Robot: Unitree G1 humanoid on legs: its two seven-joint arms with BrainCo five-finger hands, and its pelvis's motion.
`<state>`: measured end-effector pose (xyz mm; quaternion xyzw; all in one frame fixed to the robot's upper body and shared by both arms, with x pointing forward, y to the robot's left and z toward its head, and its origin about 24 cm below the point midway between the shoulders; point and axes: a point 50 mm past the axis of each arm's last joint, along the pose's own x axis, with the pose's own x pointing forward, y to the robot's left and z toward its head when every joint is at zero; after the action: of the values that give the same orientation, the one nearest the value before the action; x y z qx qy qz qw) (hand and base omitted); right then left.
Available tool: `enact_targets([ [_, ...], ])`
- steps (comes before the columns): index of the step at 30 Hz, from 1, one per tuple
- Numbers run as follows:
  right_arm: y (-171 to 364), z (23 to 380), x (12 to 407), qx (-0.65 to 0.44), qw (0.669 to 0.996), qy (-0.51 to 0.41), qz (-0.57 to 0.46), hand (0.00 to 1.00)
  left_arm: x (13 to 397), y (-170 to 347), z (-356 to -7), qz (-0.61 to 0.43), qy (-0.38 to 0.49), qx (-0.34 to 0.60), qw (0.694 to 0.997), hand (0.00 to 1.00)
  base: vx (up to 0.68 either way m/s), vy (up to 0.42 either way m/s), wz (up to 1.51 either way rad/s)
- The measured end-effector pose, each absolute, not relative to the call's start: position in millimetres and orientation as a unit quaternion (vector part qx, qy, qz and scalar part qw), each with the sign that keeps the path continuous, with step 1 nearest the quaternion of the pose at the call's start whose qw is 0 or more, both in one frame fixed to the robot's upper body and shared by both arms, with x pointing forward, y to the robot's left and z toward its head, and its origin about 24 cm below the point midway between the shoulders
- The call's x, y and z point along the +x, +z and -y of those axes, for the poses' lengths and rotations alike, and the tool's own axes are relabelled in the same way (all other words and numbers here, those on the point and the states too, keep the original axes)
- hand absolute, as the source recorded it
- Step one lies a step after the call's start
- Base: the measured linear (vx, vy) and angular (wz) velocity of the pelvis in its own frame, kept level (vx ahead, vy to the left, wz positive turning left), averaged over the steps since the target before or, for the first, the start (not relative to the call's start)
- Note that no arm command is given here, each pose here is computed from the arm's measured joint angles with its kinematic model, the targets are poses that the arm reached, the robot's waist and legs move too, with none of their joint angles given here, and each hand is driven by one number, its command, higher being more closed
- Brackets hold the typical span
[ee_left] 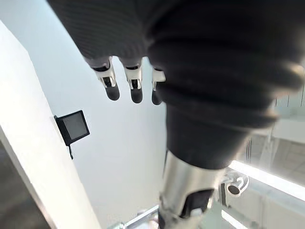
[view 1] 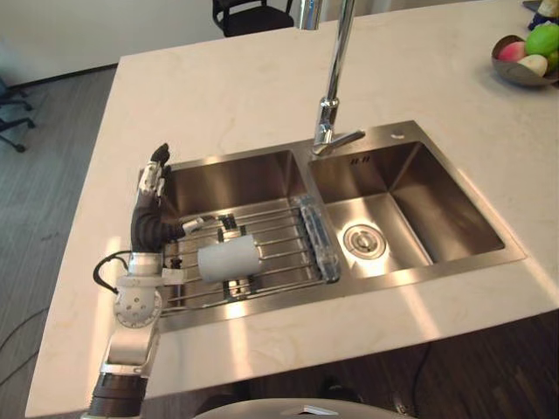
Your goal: Walk over to the sink, pick up the cup, carry it to the dishwasher, place the cup inside the dishwasher, then close the dishwasher door
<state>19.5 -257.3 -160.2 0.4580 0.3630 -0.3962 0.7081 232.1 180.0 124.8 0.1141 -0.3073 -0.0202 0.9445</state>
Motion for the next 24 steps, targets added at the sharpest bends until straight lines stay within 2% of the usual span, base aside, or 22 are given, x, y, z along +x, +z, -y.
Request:
enact_targets([
  [5,-162.5,250.4,16.6,0.466,0.706,-0.385,-0.370,0.00,229.2,137.7,-180.9,0.315,-0.080,0.177,0.929,0.00,0.00,0.017,0.13],
  [14,-160.5,253.3,31.3,0.455,0.727,-0.362,-0.365,0.00,227.0,147.6,-183.2,0.305,-0.150,0.248,0.907,0.00,0.00,0.004,0.01],
  [24,-159.4,252.4,46.2,0.462,0.732,-0.343,-0.366,0.00,233.8,135.1,-181.6,0.256,-0.176,0.305,0.900,0.00,-0.01,-0.002,0.02],
])
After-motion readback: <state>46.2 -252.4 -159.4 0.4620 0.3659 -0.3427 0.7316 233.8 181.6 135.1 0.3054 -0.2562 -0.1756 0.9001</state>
